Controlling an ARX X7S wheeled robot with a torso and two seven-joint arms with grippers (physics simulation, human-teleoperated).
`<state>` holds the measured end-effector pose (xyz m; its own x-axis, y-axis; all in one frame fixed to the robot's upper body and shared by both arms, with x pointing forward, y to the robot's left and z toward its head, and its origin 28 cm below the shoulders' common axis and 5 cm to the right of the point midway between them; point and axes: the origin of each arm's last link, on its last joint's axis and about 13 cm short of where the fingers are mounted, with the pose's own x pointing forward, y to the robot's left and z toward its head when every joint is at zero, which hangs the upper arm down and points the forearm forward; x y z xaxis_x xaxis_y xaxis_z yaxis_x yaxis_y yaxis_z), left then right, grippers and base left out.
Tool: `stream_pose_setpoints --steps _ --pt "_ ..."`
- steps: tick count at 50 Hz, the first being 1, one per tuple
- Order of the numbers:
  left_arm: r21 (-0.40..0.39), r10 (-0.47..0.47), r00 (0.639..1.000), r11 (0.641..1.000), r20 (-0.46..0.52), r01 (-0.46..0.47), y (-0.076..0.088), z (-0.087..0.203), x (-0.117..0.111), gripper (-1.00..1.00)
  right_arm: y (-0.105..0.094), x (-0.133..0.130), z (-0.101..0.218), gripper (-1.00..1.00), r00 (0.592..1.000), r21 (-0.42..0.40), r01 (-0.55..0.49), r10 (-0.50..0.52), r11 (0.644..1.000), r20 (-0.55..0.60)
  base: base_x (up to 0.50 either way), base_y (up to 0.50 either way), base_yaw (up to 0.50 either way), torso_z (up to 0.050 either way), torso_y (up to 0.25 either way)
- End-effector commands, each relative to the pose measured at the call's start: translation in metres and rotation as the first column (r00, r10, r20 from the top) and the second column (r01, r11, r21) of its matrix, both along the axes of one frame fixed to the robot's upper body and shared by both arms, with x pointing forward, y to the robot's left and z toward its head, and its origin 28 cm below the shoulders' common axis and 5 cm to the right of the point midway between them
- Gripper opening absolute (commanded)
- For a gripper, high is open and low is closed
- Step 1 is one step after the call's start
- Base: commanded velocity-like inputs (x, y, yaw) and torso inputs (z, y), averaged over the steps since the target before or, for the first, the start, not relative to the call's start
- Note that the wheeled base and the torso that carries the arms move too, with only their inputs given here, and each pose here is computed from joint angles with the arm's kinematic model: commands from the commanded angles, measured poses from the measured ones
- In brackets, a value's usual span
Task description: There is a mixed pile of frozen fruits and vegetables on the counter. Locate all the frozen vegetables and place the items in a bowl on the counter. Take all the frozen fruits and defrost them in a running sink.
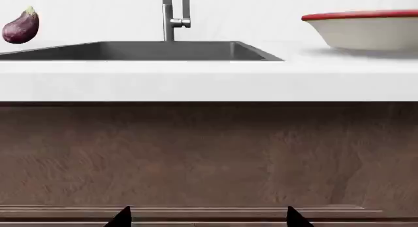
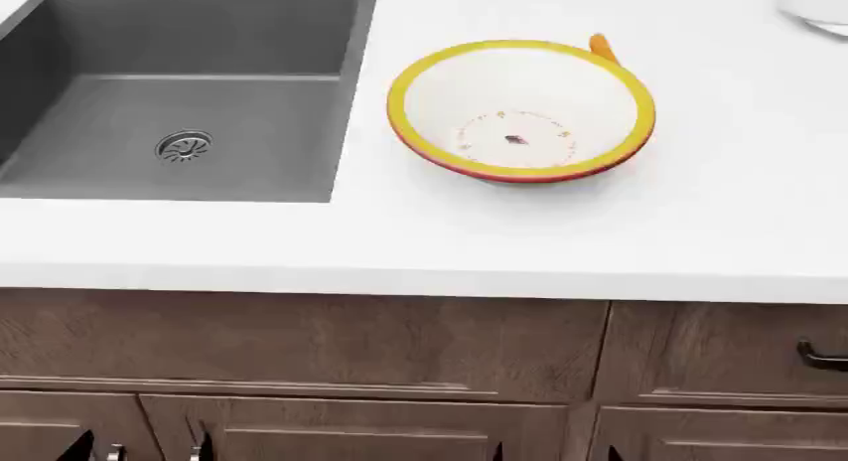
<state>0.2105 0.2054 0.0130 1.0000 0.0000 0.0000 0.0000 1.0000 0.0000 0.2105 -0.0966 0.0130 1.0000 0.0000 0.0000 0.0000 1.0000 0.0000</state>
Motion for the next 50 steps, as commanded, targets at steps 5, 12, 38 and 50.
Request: stream_pose_setpoints --steps 5,12,38,50 --pt "-0.015 0.000 1.000 1.000 -0.019 0.000 0.001 -0.002 -0.001 1.00 0.000 0.000 0.002 1.00 1.000 -0.004 0.006 -0.006 1.000 0.005 0.00 0.00 0.00 0.000 0.000" --pt "0.002 0.007 1.000 1.000 -0.008 -0.007 0.001 0.000 -0.001 1.00 0.001 -0.001 0.002 1.00 1.000 -0.019 0.009 -0.009 1.000 0.008 0.00 0.00 0.00 0.000 0.000" --pt "-0.033 0.020 0.998 0.999 -0.057 -0.021 0.002 0.066 0.009 1.00 -0.007 0.013 0.070 1.00 0.998 -0.026 0.032 -0.030 0.999 0.053 0.00 0.00 0.00 0.000 0.000" --pt "0.072 -0.022 0.999 0.997 0.037 0.019 0.014 0.153 0.005 1.00 -0.030 0.002 0.162 1.00 0.991 -0.070 0.003 0.006 0.998 0.132 0.00 0.00 0.00 0.000 0.000"
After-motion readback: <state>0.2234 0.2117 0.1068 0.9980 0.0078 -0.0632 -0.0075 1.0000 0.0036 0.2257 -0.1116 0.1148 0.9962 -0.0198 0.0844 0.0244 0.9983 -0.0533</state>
